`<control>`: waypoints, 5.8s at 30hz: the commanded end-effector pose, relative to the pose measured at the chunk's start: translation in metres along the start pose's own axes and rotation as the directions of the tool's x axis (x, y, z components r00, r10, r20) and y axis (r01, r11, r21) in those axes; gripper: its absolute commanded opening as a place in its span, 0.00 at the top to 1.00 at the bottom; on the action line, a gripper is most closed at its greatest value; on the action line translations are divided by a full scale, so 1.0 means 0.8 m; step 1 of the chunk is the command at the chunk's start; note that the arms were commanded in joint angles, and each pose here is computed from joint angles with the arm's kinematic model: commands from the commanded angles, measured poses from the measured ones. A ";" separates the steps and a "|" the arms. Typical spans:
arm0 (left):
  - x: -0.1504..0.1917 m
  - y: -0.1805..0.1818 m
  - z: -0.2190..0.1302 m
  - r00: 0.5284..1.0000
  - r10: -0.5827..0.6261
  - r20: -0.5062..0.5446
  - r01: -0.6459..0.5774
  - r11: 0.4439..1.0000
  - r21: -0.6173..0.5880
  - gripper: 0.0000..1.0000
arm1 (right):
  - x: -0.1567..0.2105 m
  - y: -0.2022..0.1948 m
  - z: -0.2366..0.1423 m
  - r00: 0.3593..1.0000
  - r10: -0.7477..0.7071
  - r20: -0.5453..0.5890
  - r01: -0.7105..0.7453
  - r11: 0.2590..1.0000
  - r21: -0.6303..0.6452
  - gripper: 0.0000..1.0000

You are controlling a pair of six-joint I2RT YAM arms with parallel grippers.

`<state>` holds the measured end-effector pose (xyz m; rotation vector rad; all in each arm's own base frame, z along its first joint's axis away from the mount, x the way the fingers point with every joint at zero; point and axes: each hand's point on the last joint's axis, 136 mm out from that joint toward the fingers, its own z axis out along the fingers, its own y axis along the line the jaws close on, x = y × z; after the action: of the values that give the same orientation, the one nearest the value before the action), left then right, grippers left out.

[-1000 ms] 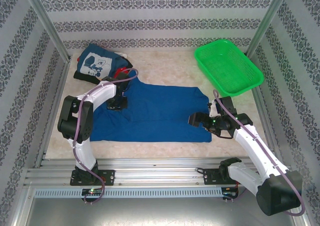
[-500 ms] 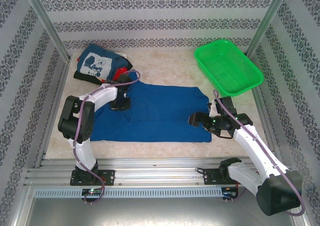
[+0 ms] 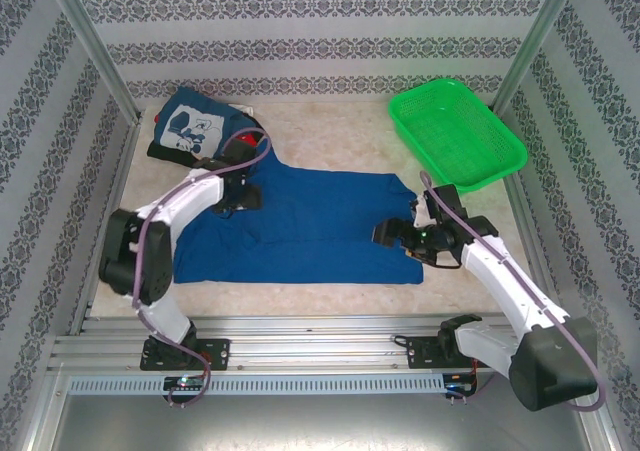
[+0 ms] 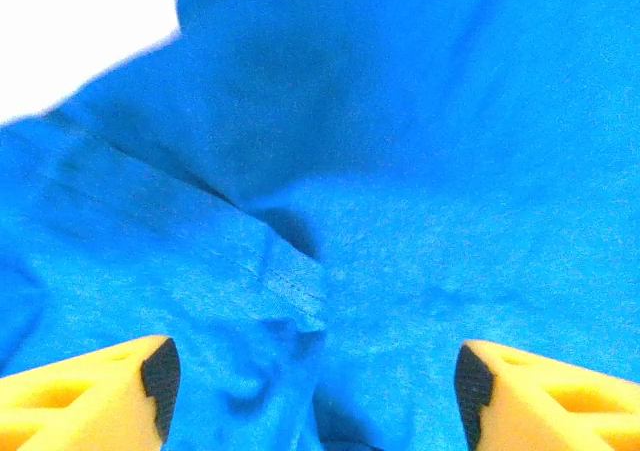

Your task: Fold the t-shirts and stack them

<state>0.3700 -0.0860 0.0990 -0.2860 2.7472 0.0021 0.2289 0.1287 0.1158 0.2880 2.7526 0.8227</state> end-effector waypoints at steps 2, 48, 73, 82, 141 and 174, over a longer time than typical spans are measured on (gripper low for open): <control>0.000 0.022 -0.024 0.992 -0.120 0.029 0.120 0.993 0.000 0.23 | -0.019 0.028 0.002 0.997 -0.070 0.022 0.072 0.996 -0.055 0.02; 0.260 0.162 0.033 0.732 -0.642 -0.227 0.586 0.764 -0.270 0.40 | -0.008 -0.097 0.093 0.974 0.112 -0.199 0.004 0.863 0.506 0.02; 0.105 0.127 -0.092 0.867 -0.497 -0.020 0.496 0.867 -0.035 0.01 | -0.149 -0.040 0.018 0.999 -0.040 -0.019 0.044 0.908 0.416 0.02; -0.058 0.012 -0.102 0.982 -0.144 0.120 0.129 0.984 0.126 0.00 | -0.183 -0.031 0.070 0.977 -0.153 -0.146 0.198 0.905 0.377 0.16; -0.137 -0.041 -0.048 0.981 0.159 0.116 -0.173 0.977 0.122 0.00 | -0.242 -0.080 0.062 0.937 -0.295 -0.186 0.335 0.619 0.710 1.00; -0.179 -0.023 0.150 0.981 -0.183 -0.071 0.193 0.964 0.183 0.57 | -0.210 -0.087 0.025 0.945 -0.280 -0.169 0.318 0.660 0.680 1.00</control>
<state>0.5422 -0.0649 0.0391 -0.4638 2.7649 -0.2548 0.3903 0.0417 0.0817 -0.0713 2.9312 -0.3551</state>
